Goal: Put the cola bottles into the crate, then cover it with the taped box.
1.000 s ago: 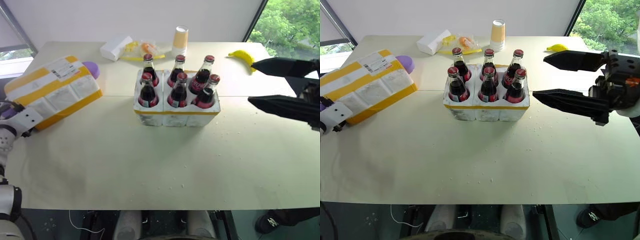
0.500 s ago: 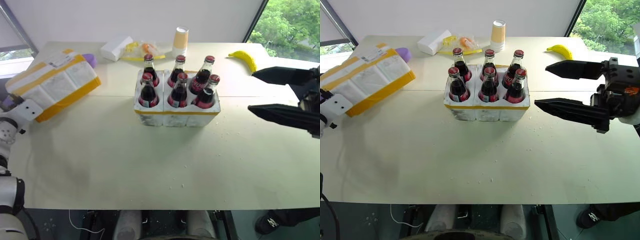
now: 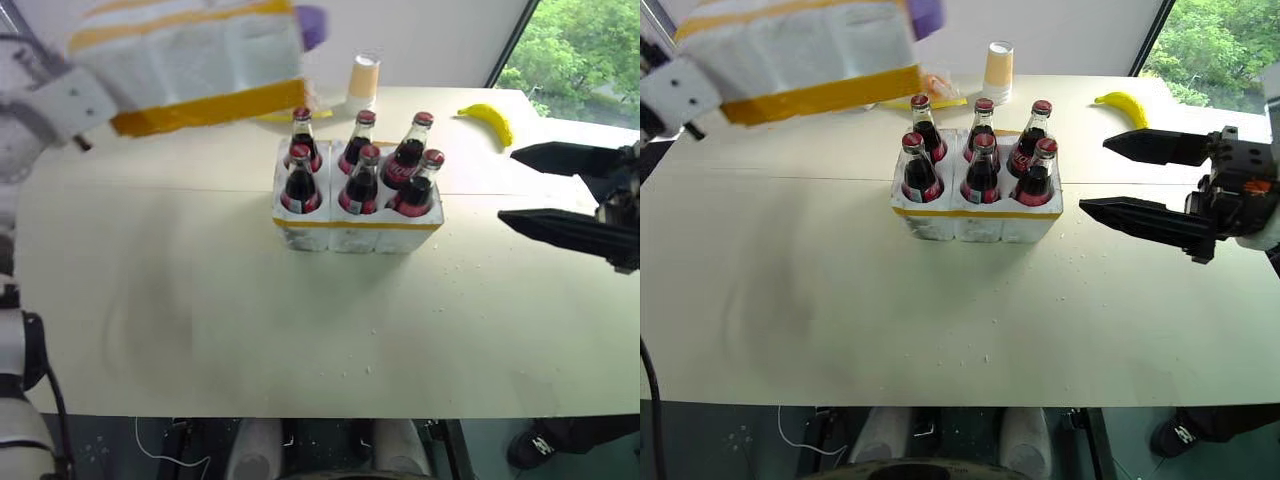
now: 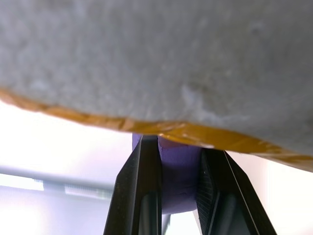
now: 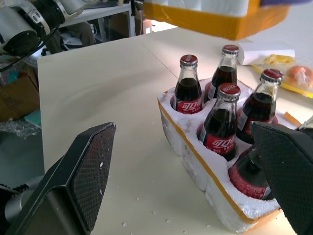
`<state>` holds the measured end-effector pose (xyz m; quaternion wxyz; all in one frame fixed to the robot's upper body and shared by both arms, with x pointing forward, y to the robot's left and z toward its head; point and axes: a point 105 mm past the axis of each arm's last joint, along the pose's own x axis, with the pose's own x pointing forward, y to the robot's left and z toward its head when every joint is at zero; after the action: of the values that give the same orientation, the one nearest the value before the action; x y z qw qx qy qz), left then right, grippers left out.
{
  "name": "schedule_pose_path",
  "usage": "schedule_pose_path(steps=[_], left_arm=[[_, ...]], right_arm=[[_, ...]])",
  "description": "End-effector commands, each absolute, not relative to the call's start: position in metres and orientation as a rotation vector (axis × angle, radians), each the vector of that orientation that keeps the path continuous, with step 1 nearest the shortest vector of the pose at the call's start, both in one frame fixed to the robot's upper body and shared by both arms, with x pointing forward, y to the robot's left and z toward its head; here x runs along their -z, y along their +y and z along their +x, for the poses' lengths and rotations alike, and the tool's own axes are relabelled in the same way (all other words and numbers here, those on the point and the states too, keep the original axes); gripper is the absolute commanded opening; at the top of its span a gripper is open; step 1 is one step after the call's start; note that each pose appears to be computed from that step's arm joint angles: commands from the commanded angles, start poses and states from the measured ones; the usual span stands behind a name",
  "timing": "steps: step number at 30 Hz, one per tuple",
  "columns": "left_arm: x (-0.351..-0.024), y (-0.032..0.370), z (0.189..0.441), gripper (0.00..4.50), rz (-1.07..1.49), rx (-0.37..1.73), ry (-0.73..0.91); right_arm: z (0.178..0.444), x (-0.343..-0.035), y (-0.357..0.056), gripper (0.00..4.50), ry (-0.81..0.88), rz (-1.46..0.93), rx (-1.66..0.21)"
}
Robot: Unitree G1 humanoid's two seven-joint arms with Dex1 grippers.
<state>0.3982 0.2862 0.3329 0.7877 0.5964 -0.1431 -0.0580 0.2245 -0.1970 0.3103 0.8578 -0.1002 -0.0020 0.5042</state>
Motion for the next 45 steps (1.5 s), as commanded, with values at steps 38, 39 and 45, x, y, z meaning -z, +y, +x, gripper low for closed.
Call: schedule_pose_path(steps=[38,39,45], left_arm=[[-0.287,0.121,0.367,2.25,1.581,0.472,-0.337],[-0.286,0.122,0.367,2.78,1.572,0.474,-0.329],[-0.276,0.141,0.362,4.22,1.328,0.554,-0.222]], right_arm=[[0.230,-0.307,-0.204,4.50,-0.106,-0.166,-0.986],[0.230,-0.306,-0.203,4.50,-0.102,-0.167,-0.987],[0.232,-0.301,-0.207,4.50,-0.078,-0.171,-0.976]])
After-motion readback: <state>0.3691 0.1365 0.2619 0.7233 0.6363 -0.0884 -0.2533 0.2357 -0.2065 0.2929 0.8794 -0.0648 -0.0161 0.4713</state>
